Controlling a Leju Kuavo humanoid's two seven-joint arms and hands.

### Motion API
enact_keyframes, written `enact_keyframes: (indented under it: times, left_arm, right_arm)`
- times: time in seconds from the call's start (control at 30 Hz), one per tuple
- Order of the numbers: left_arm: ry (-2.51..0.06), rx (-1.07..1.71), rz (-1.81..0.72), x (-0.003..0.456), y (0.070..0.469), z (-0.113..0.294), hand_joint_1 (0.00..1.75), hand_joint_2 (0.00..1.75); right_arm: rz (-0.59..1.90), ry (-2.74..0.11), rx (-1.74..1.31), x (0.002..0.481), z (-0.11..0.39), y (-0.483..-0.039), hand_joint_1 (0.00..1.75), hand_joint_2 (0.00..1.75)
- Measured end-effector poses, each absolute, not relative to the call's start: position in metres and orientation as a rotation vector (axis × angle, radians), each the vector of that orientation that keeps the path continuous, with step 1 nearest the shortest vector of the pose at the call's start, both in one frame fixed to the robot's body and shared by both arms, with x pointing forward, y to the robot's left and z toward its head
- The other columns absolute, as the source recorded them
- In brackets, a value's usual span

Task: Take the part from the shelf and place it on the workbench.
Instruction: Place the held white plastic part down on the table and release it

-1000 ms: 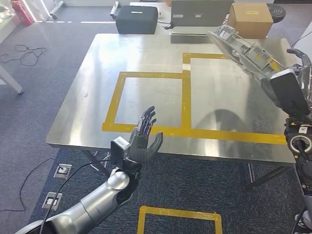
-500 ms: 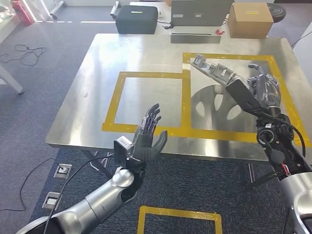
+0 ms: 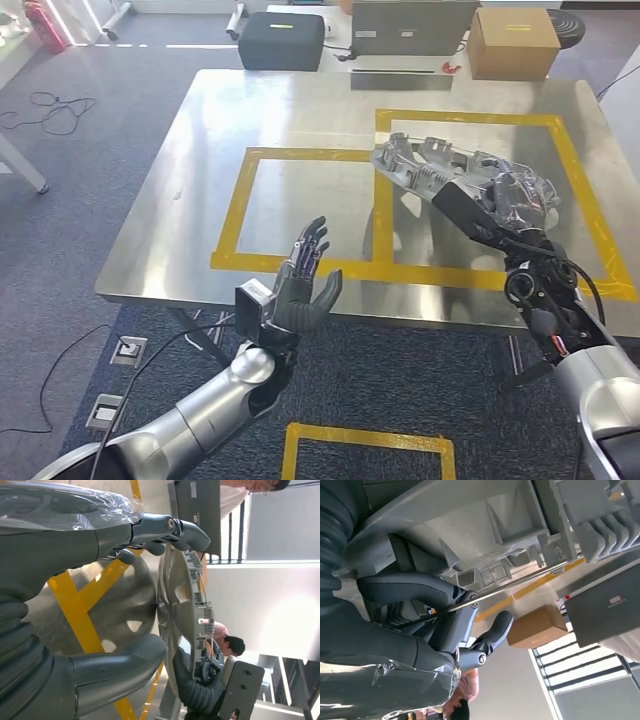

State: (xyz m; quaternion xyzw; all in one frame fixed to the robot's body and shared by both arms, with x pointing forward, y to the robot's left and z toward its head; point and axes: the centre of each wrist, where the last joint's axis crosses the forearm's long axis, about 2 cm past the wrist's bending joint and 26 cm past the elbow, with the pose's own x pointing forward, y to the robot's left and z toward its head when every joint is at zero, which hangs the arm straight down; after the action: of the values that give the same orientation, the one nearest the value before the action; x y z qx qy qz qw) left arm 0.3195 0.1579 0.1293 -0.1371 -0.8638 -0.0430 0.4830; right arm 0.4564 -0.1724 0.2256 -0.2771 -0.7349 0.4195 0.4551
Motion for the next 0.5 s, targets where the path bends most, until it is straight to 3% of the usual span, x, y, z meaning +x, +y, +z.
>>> enact_keyframes:
  times: [0.5]
  left_arm:
    - [-2.088,-0.372,-0.124,0.3182,0.1549,0.1261,0.0,1.75]
  right_arm:
    - [1.035,-1.758,-0.686,0.4573,0.219,-0.177,1.75,1.75]
